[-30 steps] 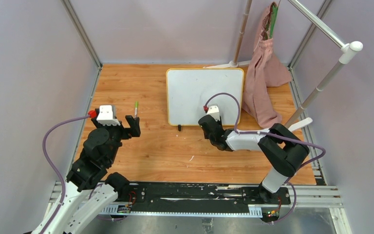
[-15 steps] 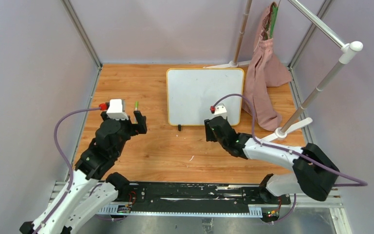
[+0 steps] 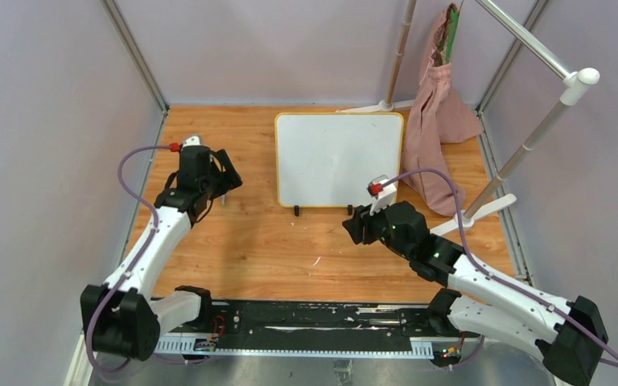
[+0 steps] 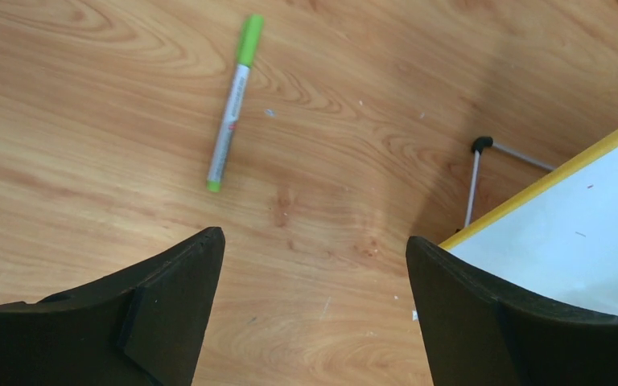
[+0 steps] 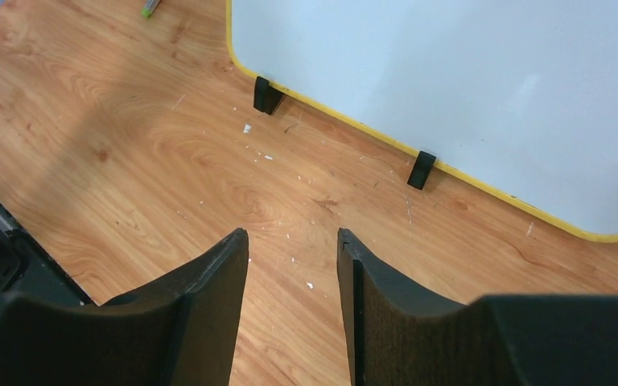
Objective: Write a sentence on the whiteboard
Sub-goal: Adjust the whiteboard stand at the center of the board.
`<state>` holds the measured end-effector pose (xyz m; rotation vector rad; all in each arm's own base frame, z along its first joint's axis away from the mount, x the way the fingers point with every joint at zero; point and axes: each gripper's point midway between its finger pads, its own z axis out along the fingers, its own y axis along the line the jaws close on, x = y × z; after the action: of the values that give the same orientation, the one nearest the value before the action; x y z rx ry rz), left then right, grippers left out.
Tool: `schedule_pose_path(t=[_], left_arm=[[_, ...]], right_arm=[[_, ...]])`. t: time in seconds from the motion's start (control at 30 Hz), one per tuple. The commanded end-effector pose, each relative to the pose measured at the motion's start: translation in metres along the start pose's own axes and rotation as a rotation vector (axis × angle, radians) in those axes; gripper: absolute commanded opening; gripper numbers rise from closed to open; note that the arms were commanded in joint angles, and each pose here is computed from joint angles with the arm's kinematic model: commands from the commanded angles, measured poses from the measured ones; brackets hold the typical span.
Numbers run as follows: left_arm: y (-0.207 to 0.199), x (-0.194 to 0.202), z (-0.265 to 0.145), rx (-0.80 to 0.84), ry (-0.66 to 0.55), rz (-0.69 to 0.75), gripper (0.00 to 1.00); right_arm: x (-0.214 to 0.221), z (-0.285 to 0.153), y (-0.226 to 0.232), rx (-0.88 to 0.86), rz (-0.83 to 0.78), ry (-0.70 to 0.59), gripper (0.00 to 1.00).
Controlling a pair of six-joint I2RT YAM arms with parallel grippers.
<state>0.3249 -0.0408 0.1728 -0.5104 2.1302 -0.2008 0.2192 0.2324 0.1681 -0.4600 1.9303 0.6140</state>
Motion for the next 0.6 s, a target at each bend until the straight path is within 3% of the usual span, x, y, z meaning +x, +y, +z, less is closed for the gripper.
schedule_pose_path(t=[0.0,0.17,0.3,0.4,0.57], left_arm=[[-0.028,-0.001,0.019,0.105,0.041,-0.034,0.87],[-0.073,-0.023,0.016,0.371,-0.098,-0.045,0.87],[-0.088,-0.048,-0.001,0.459,-0.206,-0.058,0.90],[-0.092,-0.051,-0.006,0.482,-0.216,-0.044,0.90],[-0.100,-0.045,-0.010,0.557,-0.218,-0.015,0.94]], right_arm=[[0.020,-0.014,0.002,-0.039,-0.043,0.046,0.49],[0.029,-0.015,-0.019,0.070,0.003,0.034,0.53],[0.011,-0.014,-0.042,0.206,0.088,-0.029,0.60],[-0.003,-0.014,-0.069,0.348,0.159,-0.055,0.66],[-0.025,-0.013,-0.104,0.412,0.310,-0.129,0.74]])
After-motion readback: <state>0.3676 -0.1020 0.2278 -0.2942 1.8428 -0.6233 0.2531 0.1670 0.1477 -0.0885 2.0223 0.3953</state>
